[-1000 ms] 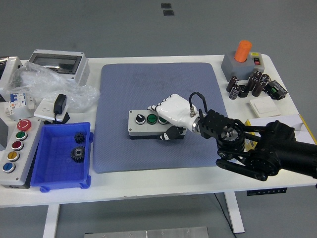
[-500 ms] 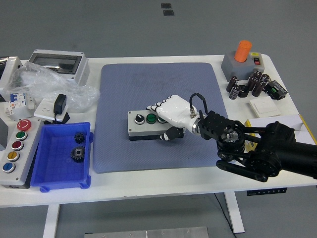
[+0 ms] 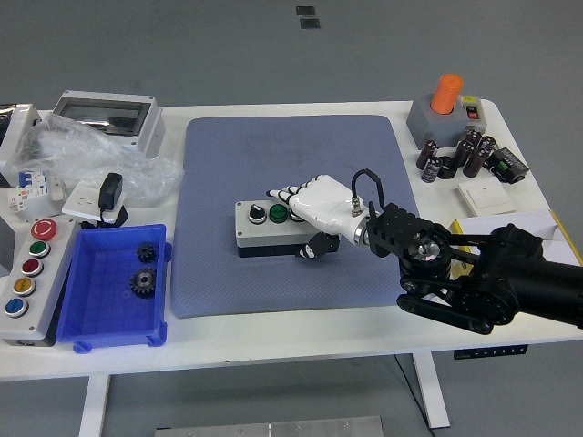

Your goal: Pick up the button,place it on the desk,press the button,press the button

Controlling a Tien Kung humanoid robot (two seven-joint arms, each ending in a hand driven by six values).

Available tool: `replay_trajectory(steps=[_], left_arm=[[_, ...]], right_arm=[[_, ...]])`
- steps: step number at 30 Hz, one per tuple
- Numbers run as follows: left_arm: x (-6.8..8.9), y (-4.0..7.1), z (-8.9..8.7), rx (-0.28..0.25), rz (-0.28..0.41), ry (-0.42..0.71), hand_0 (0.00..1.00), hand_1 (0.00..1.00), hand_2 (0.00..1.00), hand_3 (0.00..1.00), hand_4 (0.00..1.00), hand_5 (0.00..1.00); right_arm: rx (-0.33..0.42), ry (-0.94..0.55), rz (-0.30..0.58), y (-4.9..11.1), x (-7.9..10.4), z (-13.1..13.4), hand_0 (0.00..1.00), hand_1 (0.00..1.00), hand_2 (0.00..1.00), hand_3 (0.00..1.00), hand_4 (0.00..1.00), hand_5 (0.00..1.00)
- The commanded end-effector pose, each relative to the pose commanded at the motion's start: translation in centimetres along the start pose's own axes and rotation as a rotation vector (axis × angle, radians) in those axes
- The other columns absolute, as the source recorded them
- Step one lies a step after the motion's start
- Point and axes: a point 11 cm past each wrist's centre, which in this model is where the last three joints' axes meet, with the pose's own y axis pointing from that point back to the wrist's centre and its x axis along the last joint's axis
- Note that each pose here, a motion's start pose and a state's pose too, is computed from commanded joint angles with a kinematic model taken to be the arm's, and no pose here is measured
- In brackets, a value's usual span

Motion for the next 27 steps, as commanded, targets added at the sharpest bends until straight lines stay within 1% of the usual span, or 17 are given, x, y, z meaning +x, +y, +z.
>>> replay_trajectory(steps=[5,6,10,12,15,16,17,22,23,27], left_arm=[[-0.1,0.0,0.2,-0.006,-0.005,-0.001,0.621,0.639,0.586,0.616,0.631,0.367],[-0.1,0.0,0.2,-0.007,-0.006,-0.001,0.620,0.638,0.584,0.613,0.624,0.361],[-0.2,0.0,0.3,-0.009,-0.012,-0.003,0.620,0.638,0.584,0.613,0.624,0.361],[-0.2,0.0,0.4,-0.011,-0.014,-0.003,0.619,0.637,0.582,0.609,0.618,0.354],[-0.2,0.1,0.5,-0.015,-0.017,-0.003,0.619,0.637,0.582,0.609,0.618,0.354],[-0.2,0.1,0.5,-0.016,-0.017,-0.003,0.619,0.637,0.582,0.609,0.618,0.354],[-0.2,0.1,0.5,-0.016,-0.018,-0.003,0.618,0.638,0.582,0.611,0.620,0.349],[-0.3,0.0,0.2,-0.010,-0.019,-0.003,0.618,0.638,0.582,0.611,0.620,0.349],[-0.3,0.0,0.2,-0.009,-0.018,-0.004,0.618,0.639,0.584,0.613,0.614,0.336],[-0.2,0.0,0.1,-0.005,-0.018,-0.006,0.618,0.639,0.584,0.613,0.614,0.336]], right_arm=[[0.003,-0.018,0.007,0.1,0.4,-0.1,0.637,0.678,0.931,0.998,0.998,0.494],[0.005,-0.022,0.010,0.1,0.6,-0.1,0.639,0.678,0.936,0.998,0.998,0.523],[0.015,-0.049,0.034,0.4,2.1,-0.3,0.639,0.678,0.936,0.998,0.998,0.523],[0.019,-0.066,0.046,0.7,3.0,-0.3,0.636,0.678,0.948,0.998,0.998,0.542],[0.002,-0.100,0.064,1.7,4.3,0.5,0.636,0.678,0.948,0.998,0.998,0.542],[-0.011,-0.108,0.071,2.1,4.7,0.9,0.636,0.678,0.948,0.998,0.998,0.542],[-0.023,-0.110,0.078,2.5,5.1,1.3,0.647,0.682,0.998,0.998,0.998,0.577],[-0.133,-0.067,0.075,5.0,6.6,3.8,0.647,0.682,0.998,0.998,0.998,0.577],[-0.157,-0.057,0.066,5.6,6.9,4.2,0.673,0.697,0.998,0.998,0.998,0.585],[-0.231,-0.038,0.002,7.6,7.2,5.3,0.673,0.697,0.998,0.998,0.998,0.585]])
